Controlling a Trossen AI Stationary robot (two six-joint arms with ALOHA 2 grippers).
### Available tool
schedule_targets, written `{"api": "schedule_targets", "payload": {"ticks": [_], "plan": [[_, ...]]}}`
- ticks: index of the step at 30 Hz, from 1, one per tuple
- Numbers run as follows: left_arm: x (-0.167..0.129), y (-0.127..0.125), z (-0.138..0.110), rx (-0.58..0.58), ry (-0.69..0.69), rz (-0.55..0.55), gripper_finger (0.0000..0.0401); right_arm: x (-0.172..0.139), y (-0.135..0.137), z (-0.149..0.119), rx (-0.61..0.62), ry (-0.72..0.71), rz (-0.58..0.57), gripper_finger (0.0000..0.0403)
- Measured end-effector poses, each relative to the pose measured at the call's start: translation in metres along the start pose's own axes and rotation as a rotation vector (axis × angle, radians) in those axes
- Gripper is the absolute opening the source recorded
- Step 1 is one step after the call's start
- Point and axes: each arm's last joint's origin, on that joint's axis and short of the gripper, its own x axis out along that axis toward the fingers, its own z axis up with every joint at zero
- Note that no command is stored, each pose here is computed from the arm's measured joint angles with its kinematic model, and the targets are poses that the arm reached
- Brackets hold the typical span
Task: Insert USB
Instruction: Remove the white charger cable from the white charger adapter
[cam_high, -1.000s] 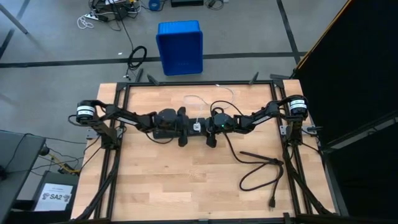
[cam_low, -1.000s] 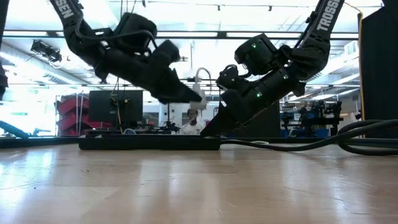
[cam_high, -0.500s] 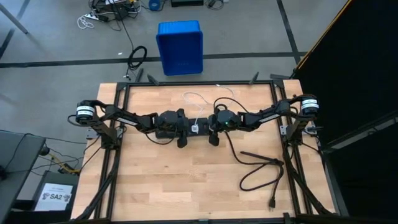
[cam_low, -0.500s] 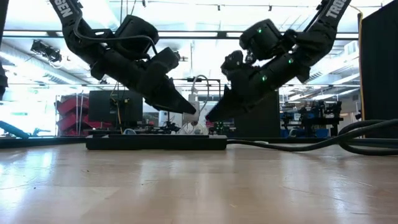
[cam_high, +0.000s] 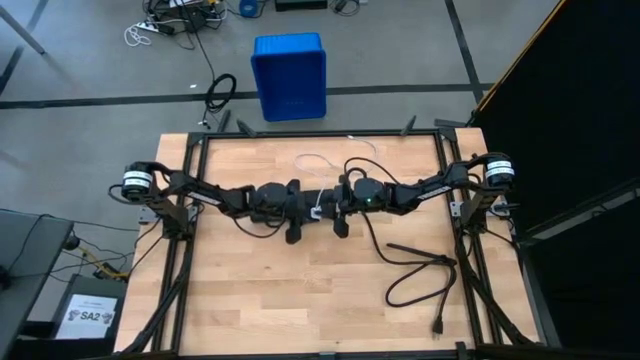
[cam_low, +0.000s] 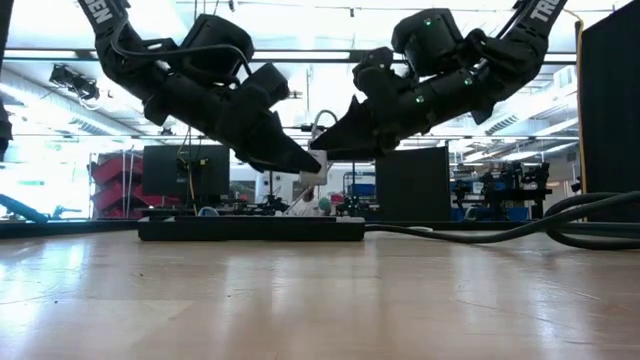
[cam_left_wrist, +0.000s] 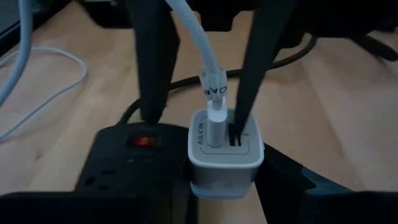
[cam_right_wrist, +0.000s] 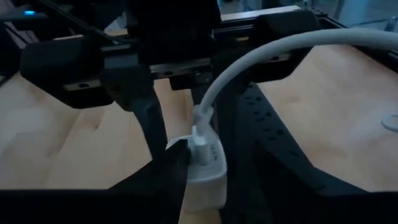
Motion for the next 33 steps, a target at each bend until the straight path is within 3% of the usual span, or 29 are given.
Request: {"api": "schedule_targets", "payload": {"ticks": [8,19,33], "plan": [[0.0020,-0.0070,0.0059,0.022,-0.014,-0.015,0.0127,-0.0001,0.0021,0.0023,0.007,-0.016,0.045,0.0110],[0.0020,-0.0063,0.0037,0.022,0.009,0.005,0.0128,-0.0001,0.0035,0.0018,-0.045,-0.012,0.058,0.0008],[0.0019,-0.0060,0.0030,0.030,0.025,0.019,0.0129,-0.0003,0.0091,0.0033,-0.080,-0.040,0.024,0.0001]]}}
